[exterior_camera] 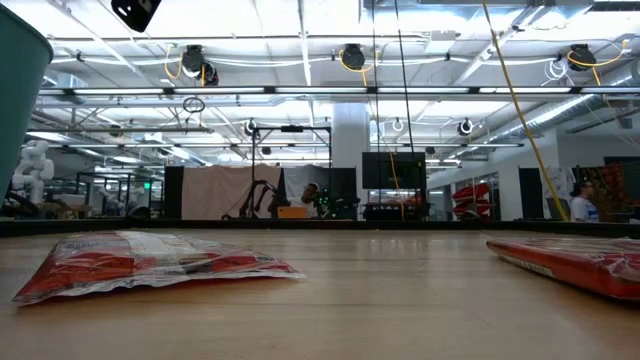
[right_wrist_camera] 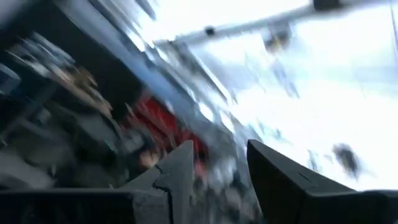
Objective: Sort popcorn bags into baskets
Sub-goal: Put the red popcorn bag into the blue container
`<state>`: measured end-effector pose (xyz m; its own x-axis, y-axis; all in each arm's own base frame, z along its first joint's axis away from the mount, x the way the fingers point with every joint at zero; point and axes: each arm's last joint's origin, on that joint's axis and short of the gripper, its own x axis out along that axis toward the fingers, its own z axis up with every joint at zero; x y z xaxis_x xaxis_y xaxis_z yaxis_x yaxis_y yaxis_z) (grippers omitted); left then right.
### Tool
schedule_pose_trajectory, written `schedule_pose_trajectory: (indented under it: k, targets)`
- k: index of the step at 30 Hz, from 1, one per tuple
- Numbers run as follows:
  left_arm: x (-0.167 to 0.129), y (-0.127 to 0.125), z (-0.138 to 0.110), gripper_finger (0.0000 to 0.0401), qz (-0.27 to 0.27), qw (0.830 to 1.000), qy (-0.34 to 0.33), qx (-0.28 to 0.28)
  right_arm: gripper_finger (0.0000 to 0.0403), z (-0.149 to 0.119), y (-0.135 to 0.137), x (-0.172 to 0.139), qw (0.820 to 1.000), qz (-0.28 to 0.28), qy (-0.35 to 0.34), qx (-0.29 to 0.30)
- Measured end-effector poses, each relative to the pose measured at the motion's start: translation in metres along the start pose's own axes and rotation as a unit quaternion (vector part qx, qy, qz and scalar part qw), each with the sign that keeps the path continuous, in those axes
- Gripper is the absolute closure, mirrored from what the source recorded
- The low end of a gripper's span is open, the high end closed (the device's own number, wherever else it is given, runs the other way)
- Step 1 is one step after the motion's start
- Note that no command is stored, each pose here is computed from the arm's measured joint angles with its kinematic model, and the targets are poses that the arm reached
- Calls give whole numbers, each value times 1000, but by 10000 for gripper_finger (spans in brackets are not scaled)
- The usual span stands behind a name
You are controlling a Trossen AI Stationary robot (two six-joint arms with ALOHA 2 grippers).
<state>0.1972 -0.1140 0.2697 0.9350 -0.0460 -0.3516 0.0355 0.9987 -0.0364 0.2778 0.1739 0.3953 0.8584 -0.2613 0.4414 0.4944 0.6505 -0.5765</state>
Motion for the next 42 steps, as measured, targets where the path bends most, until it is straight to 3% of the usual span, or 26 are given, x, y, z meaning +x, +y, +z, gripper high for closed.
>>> schedule_pose_trajectory:
  k: [4,10,14,18,23,29,34,42]
  targets:
    - [0,0,0,336,1,1000,0,-2,259,4,2,-2,999,16,-41,-25]
    - [0,0,0,336,0,1000,0,-2,259,-3,-1,3,998,-3,1,-62]
    - [0,0,0,336,0,1000,0,-2,259,-10,-3,9,1000,-10,13,-13]
    - [0,0,0,336,-1,1000,0,-1,259,-13,5,10,998,27,11,60]
    - [0,0,-1,336,0,1000,4,4,259,-3,13,1,994,77,-39,65]
    - [0,0,-1,336,1,1000,6,3,259,-10,8,7,995,37,0,96]
    - [0,0,-1,336,-1,1000,6,2,259,-30,15,12,990,52,39,124]
    - [0,0,-2,336,0,1000,9,-8,259,-88,47,-5,957,65,214,183]
